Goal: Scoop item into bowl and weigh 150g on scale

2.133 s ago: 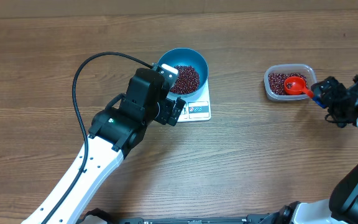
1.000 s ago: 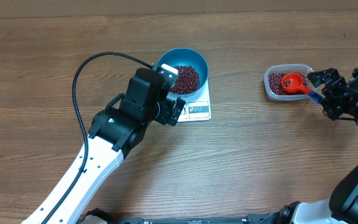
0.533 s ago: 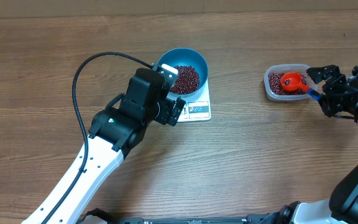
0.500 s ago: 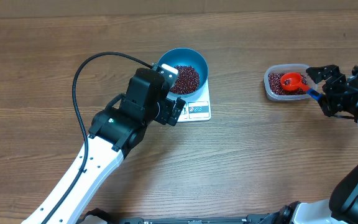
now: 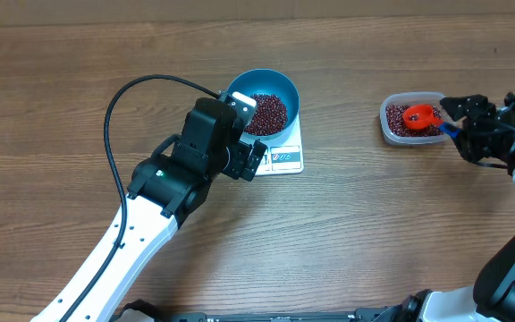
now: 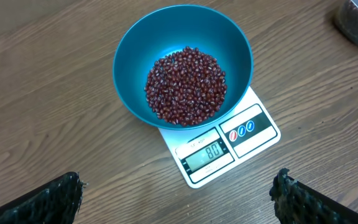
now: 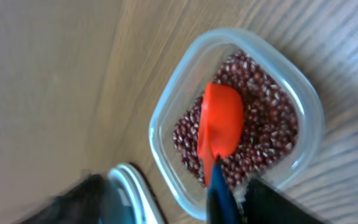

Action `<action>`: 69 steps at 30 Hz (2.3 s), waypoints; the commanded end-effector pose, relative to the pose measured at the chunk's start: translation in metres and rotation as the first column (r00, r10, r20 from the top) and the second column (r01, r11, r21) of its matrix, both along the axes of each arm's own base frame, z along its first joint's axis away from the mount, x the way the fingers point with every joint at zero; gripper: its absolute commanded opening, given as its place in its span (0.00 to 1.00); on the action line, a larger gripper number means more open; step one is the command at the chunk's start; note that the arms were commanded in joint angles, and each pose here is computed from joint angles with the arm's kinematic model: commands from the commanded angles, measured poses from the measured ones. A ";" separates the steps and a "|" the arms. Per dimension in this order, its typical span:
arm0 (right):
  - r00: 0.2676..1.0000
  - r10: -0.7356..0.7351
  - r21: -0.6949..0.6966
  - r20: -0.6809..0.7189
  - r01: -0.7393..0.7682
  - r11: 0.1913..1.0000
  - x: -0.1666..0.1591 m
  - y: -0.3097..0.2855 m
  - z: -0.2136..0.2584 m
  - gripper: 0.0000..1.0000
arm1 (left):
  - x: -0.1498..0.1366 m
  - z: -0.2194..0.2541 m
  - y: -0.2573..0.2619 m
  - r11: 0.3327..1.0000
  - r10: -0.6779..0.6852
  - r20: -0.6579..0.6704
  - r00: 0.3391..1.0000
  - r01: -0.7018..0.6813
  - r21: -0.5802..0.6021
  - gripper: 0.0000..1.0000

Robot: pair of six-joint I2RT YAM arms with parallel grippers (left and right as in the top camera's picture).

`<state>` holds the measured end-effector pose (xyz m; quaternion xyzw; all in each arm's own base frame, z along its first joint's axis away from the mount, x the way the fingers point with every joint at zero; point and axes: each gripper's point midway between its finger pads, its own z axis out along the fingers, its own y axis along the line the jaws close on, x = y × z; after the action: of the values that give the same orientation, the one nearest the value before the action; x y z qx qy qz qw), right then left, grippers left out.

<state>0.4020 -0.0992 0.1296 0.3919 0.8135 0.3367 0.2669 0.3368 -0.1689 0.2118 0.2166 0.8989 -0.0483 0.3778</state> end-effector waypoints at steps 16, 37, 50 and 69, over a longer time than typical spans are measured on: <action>0.999 -0.034 -0.057 -0.006 0.034 0.998 0.006 -0.009 0.002 0.35 | -0.002 0.008 0.000 1.000 -0.010 0.018 1.000 0.010 -0.010 1.00; 0.991 -0.118 -0.088 -0.066 0.112 0.990 0.010 -0.008 -0.008 0.32 | -0.002 0.008 0.000 1.000 -0.010 0.018 1.000 0.010 -0.010 1.00; 0.981 -0.171 -0.154 -0.096 0.155 0.976 0.006 -0.019 -0.014 0.32 | -0.002 0.008 0.000 1.000 -0.010 0.018 1.000 0.010 -0.010 0.99; 0.981 -0.137 -0.142 -0.134 0.118 0.983 0.014 -0.008 -0.037 0.20 | -0.002 0.008 0.000 1.000 -0.010 0.018 1.000 0.010 -0.010 1.00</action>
<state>0.4094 -0.1071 0.0935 0.4498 0.8243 0.2323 0.2537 0.3367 -0.1688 0.2118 0.2166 0.8990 -0.0482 0.3777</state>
